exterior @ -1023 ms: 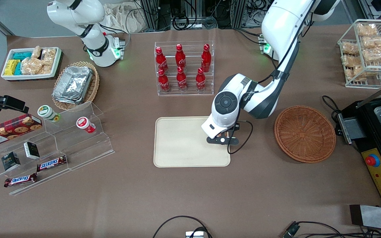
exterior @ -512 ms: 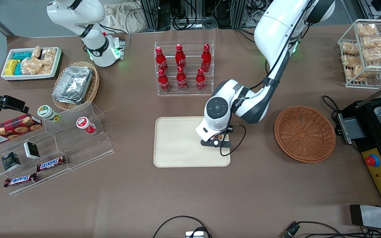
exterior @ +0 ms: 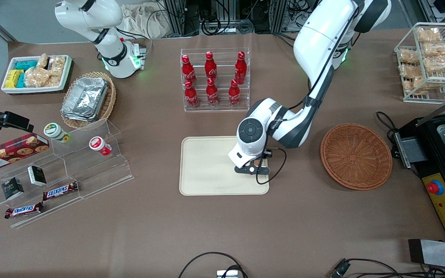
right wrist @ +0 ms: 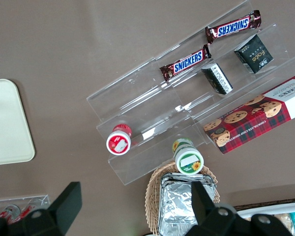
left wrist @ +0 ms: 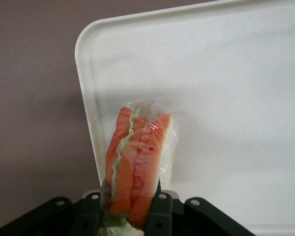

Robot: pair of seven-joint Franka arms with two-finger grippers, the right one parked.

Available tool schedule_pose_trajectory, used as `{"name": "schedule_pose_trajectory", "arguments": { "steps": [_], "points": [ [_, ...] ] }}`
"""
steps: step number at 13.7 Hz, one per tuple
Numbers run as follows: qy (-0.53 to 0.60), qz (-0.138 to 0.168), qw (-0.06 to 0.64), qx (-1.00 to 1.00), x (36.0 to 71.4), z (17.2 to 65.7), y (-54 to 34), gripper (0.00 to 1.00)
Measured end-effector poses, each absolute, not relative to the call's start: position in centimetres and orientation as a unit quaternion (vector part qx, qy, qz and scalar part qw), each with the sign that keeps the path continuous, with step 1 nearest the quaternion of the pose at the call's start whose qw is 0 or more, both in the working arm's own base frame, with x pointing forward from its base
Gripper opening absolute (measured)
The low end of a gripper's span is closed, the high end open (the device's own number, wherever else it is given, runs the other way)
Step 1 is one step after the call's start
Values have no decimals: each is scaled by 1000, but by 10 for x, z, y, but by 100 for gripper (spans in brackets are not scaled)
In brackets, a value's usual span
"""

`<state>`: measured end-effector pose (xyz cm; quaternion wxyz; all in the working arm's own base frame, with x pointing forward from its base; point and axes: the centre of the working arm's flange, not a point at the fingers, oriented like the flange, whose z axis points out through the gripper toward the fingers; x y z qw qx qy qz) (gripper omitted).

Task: Place sandwich from basket to tray
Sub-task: 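Lower the sandwich onto the tray and open the left gripper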

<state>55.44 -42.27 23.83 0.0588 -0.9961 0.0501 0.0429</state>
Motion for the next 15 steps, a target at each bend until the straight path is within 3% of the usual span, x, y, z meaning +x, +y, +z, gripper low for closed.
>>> {"name": "schedule_pose_trajectory", "arguments": {
  "steps": [5,10,15],
  "points": [
    [47,34,66,-996,552,231,-434,37],
    [50,31,67,-996,548,230,-442,79],
    [46,24,64,-997,555,237,-441,80]
  ]
}}
